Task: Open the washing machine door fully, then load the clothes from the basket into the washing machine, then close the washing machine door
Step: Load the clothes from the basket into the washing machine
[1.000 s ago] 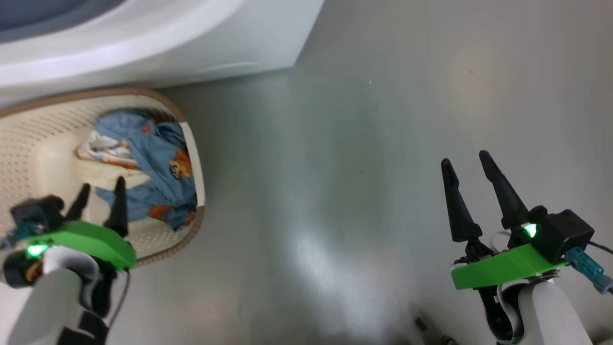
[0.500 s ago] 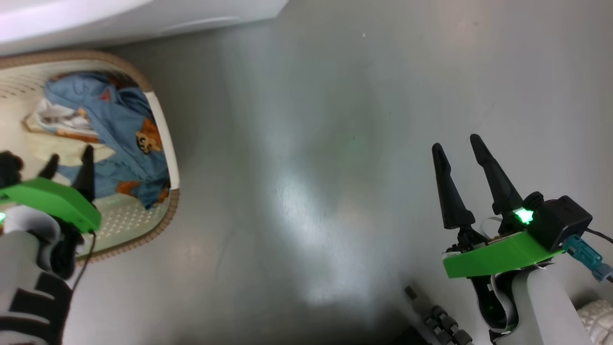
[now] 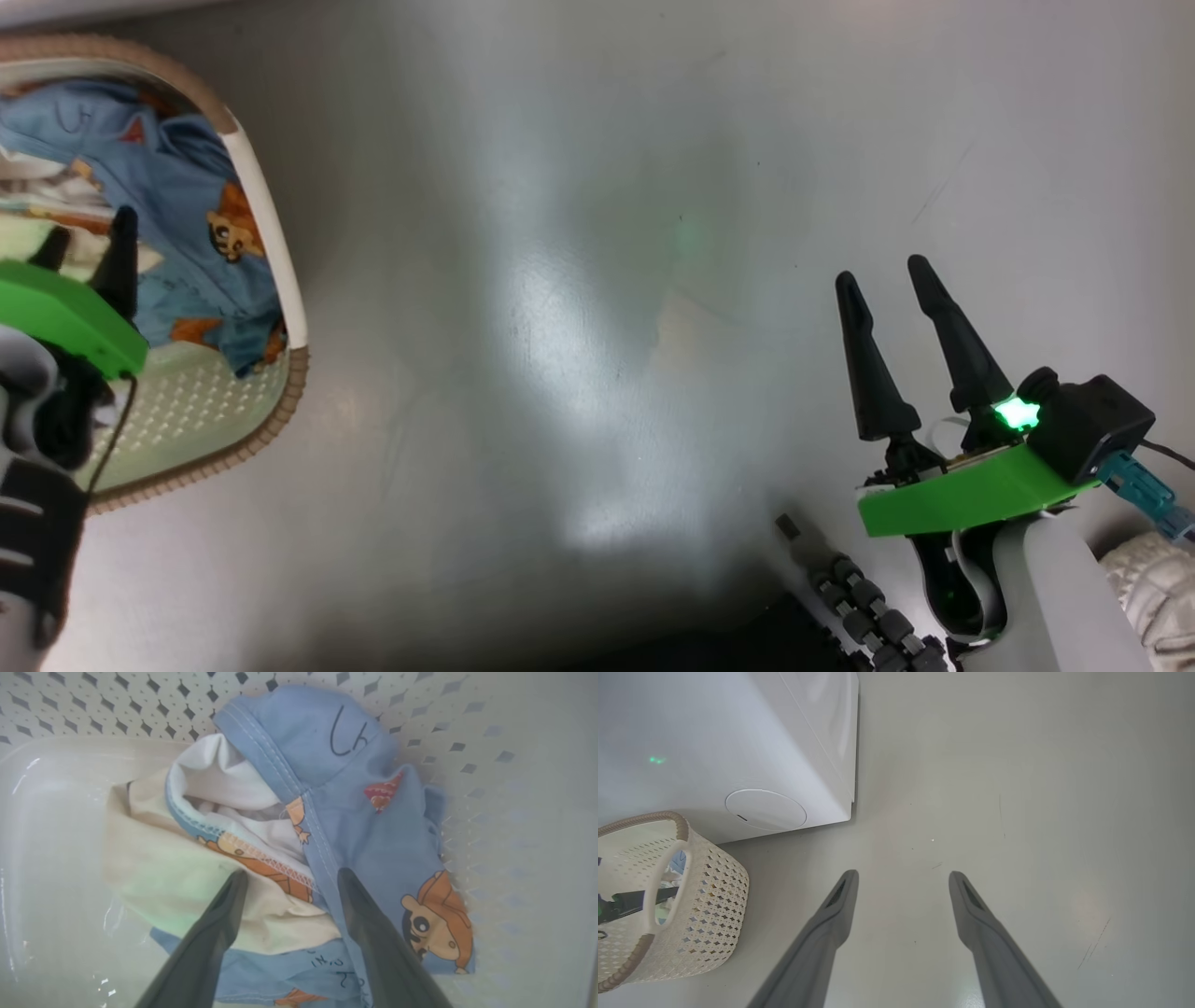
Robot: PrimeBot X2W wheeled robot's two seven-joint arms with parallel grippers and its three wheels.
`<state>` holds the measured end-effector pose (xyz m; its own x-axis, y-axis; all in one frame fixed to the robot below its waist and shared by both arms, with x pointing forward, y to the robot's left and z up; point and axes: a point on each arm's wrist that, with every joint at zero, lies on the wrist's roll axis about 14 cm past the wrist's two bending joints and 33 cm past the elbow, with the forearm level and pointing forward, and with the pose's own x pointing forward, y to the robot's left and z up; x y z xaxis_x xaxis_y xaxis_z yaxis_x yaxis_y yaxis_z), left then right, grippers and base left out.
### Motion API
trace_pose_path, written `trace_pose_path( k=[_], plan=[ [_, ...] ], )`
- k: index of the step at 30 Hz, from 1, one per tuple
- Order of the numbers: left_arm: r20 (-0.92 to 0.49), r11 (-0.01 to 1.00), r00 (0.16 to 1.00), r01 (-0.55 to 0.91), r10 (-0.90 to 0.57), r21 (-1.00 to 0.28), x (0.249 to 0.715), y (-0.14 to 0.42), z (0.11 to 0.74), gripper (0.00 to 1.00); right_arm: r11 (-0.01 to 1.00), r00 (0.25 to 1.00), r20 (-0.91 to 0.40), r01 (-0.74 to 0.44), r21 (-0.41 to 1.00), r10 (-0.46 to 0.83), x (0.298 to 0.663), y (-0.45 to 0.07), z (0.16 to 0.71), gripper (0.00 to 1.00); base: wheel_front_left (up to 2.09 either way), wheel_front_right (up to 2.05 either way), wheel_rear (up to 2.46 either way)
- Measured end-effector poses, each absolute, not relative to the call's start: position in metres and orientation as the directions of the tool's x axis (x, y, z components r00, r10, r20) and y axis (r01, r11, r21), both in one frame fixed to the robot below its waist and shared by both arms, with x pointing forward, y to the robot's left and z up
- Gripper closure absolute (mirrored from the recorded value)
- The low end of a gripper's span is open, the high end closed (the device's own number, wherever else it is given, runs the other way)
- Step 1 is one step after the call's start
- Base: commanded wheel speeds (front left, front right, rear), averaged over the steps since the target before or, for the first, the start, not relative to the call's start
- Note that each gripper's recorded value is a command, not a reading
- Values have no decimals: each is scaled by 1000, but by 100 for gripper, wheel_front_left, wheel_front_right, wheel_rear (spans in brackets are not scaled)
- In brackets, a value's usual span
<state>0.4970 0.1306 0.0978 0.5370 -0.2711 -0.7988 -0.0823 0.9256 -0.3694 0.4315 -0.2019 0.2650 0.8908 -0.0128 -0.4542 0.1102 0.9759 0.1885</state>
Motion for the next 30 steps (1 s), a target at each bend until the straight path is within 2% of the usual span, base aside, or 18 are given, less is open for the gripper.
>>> trace_pose_path(
  k=[8, 19, 20, 21, 22, 27, 30],
  plan=[
    [-828, 924, 483, -92, -285, -372, 506, 127, 80, 0, 974, 878, -479, 123, 190, -17, 429, -204, 253, 0, 0, 0, 0],
    [-869, 950, 407, -15, -280, -313, 511, 119, 61, 0, 973, 863, -504, 135, 186, -23, 422, -206, 246, 0, 0, 0, 0],
    [-873, 951, 402, -12, -277, -308, 511, 118, 60, 22, 972, 863, -504, 142, 188, -29, 421, -207, 247, 0, 0, 0, 0],
    [-873, 951, 402, -12, -277, -308, 511, 118, 60, 73, 972, 863, -504, 142, 188, -29, 421, -207, 247, 0, 0, 0, 0],
    [-876, 954, 399, -10, -272, -301, 510, 118, 59, 100, 972, 863, -504, 143, 187, -30, 421, -208, 247, 0, 0, 0, 0],
    [-877, 956, 402, -13, -262, -292, 508, 120, 60, 100, 972, 868, -496, 146, 186, -35, 422, -210, 250, 0, 0, 0, 0],
    [-860, 952, 434, -15, -268, -304, 511, 117, 67, 100, 971, 875, -483, 146, 188, -38, 426, -211, 254, 0, 0, 0, 0]
  ],
)
